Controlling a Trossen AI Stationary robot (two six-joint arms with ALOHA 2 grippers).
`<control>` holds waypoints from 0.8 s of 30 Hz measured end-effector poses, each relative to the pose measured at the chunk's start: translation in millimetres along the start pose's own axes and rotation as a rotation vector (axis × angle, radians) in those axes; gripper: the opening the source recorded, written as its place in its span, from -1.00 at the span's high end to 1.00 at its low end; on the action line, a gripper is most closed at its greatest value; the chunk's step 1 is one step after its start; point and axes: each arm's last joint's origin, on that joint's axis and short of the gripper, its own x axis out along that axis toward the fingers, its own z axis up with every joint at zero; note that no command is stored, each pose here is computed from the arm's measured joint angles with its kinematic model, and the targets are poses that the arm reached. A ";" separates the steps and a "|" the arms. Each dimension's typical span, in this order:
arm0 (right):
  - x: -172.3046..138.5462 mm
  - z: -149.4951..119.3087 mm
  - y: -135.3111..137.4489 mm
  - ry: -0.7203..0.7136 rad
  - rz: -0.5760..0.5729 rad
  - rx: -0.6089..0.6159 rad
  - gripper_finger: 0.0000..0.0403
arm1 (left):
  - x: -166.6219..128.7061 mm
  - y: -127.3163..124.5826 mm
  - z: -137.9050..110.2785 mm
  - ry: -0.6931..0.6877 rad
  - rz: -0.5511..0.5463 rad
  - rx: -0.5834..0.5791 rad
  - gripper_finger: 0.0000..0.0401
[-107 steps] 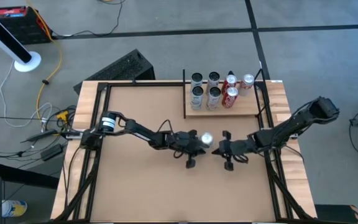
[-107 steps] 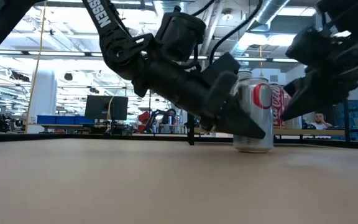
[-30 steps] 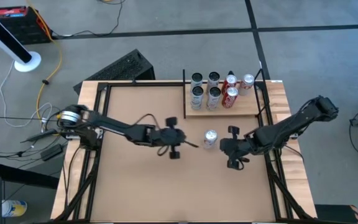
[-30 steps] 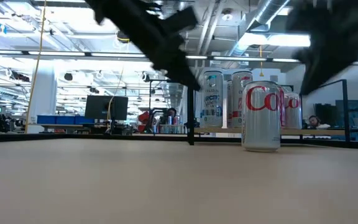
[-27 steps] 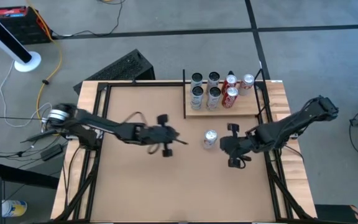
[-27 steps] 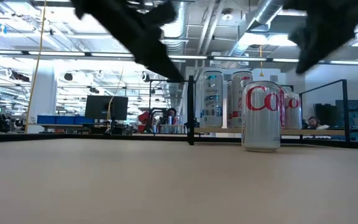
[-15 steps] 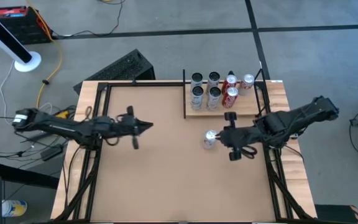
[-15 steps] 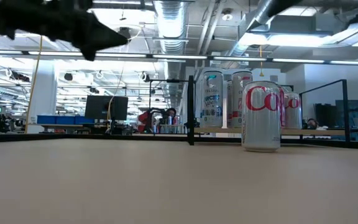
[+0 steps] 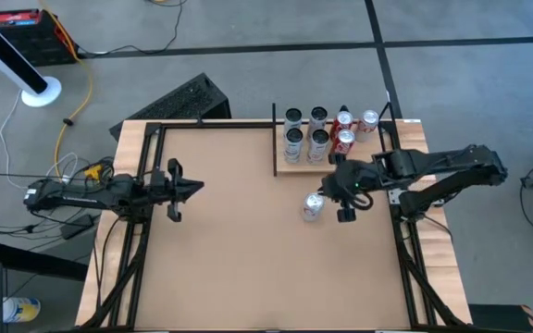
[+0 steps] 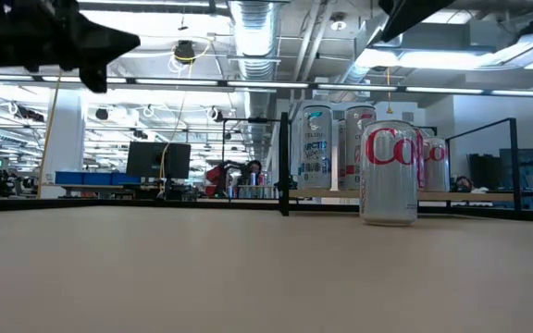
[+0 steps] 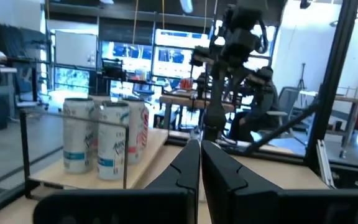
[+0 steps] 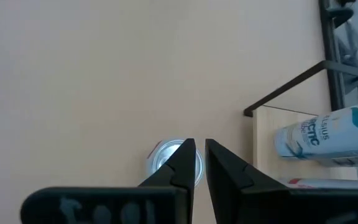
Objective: Place canned beverage on shelf
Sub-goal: Put the silver and red soda can on the shelf
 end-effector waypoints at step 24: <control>3.7 -5.6 -21.3 0.026 0.031 0.065 0.03 | -12.4 5.2 -36.1 0.240 0.029 -0.037 1.00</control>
